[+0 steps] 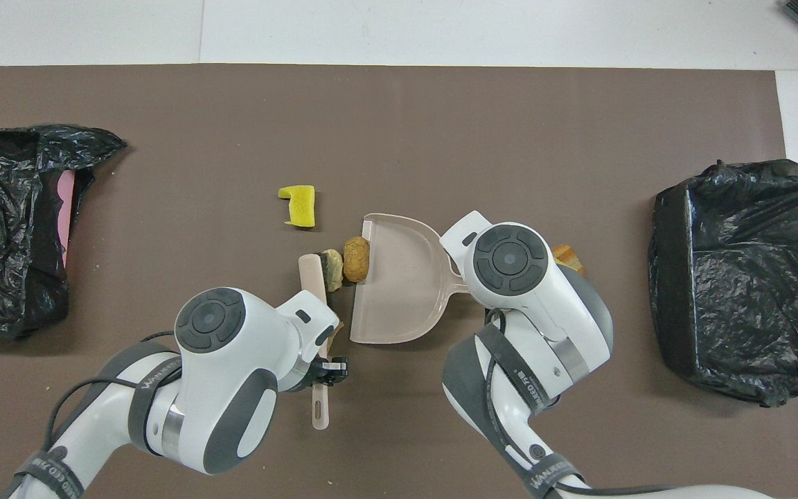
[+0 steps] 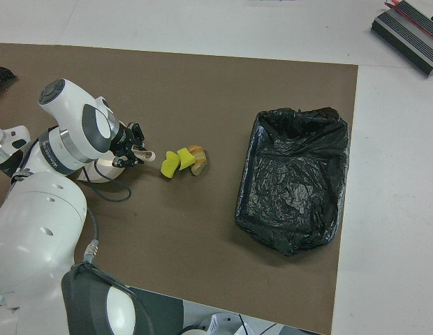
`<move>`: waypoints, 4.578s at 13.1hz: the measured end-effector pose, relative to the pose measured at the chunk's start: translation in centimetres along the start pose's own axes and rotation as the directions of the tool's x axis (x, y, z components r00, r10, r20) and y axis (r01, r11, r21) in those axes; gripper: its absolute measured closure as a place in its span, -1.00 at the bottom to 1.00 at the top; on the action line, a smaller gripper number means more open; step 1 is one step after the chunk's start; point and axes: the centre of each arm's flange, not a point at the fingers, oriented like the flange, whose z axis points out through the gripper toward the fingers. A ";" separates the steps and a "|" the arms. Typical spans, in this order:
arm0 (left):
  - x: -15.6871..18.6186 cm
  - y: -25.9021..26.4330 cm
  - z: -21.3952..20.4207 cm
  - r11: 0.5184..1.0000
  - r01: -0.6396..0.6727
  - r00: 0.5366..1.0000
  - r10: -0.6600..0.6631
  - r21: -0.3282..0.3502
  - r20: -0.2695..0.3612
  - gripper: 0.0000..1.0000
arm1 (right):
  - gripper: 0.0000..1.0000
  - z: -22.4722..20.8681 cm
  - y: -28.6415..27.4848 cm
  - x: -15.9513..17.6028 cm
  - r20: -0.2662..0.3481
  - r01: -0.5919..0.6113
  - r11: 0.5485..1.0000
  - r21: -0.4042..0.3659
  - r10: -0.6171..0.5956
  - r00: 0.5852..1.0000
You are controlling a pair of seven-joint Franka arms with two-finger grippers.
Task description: Sweep and dump trash in bin
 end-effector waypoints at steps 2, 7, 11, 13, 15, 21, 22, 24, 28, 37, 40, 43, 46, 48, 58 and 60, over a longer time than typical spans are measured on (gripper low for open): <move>-1.6 3.2 0.1 0.998 -0.047 0.999 0.047 -0.029 0.009 0.47 | 0.37 0.0 0.0 -0.1 0.001 -0.001 1.000 0.000 0.001 1.000; -0.9 6.4 -3.4 0.994 -0.081 0.996 0.079 -0.079 -0.027 0.47 | 0.37 0.0 0.0 -0.1 0.001 -0.001 1.000 0.000 0.001 1.000; 1.2 2.9 -7.5 0.996 0.014 1.000 -0.012 -0.093 0.018 0.47 | 0.37 0.0 0.0 -0.1 0.001 -0.001 1.000 0.000 0.001 1.000; 0.8 1.1 -7.7 0.995 0.081 0.993 -0.077 -0.049 0.084 0.47 | 0.37 0.0 0.0 -0.1 0.001 -0.001 1.000 0.000 0.001 1.000; -0.5 0.0 -6.9 0.984 0.175 0.976 -0.176 0.018 0.126 0.47 | 0.37 0.1 0.0 -0.1 0.003 0.012 1.000 0.000 -0.012 1.000; -5.8 0.1 0.2 0.824 0.539 0.824 -0.559 0.174 0.093 0.47 | 0.37 0.8 0.4 -0.8 -0.010 0.076 0.997 -0.017 -0.077 0.997; -6.2 0.9 1.6 0.807 0.569 0.810 -0.583 0.160 0.061 0.47 | 0.37 0.8 0.4 -0.8 -0.010 0.076 0.997 -0.017 -0.077 0.997; -5.8 1.9 3.1 0.791 0.604 0.794 -0.608 0.101 0.015 0.47 | 0.37 0.8 0.4 -0.8 -0.009 0.076 0.997 -0.017 -0.077 0.997; -3.5 1.9 3.1 0.806 0.591 0.806 -0.592 0.038 0.020 0.47 | 0.37 0.8 0.4 -0.8 -0.009 0.076 0.997 -0.017 -0.077 0.997; 0.5 4.0 2.2 0.977 0.213 0.977 -0.213 -0.025 0.018 0.47 | 0.37 0.8 0.4 -0.8 -0.009 0.076 0.997 -0.017 -0.077 0.997; -1.3 6.4 2.9 0.998 0.068 0.998 -0.068 -0.017 0.017 0.47 | 0.37 0.8 0.4 -0.8 -0.009 0.076 0.997 -0.017 -0.077 0.997; -3.4 9.7 2.6 1.000 -0.009 1.000 0.010 -0.022 0.007 0.47 | 0.37 1.0 0.3 -0.9 -0.007 0.077 0.997 -0.013 -0.077 0.997; -3.0 9.2 1.5 1.000 -0.010 0.999 0.010 0.004 0.030 0.47 | 0.37 1.0 0.3 -0.9 -0.007 0.077 0.997 -0.013 -0.077 0.997; -1.7 7.8 -0.8 0.998 -0.012 0.999 0.010 0.064 0.044 0.47 | 0.37 1.0 0.3 -0.9 -0.007 0.077 0.997 -0.013 -0.077 0.997; 11.9 -7.9 -9.8 0.923 -0.184 0.974 0.217 0.337 -0.062 0.47 | 0.37 1.1 -0.4 -0.3 0.000 -0.042 0.999 -0.003 0.042 0.999; 14.6 -10.0 -10.2 0.898 -0.237 0.961 0.272 0.371 -0.045 0.47 | 0.37 1.1 -0.8 0.0 0.001 -0.098 0.995 -0.002 0.098 0.995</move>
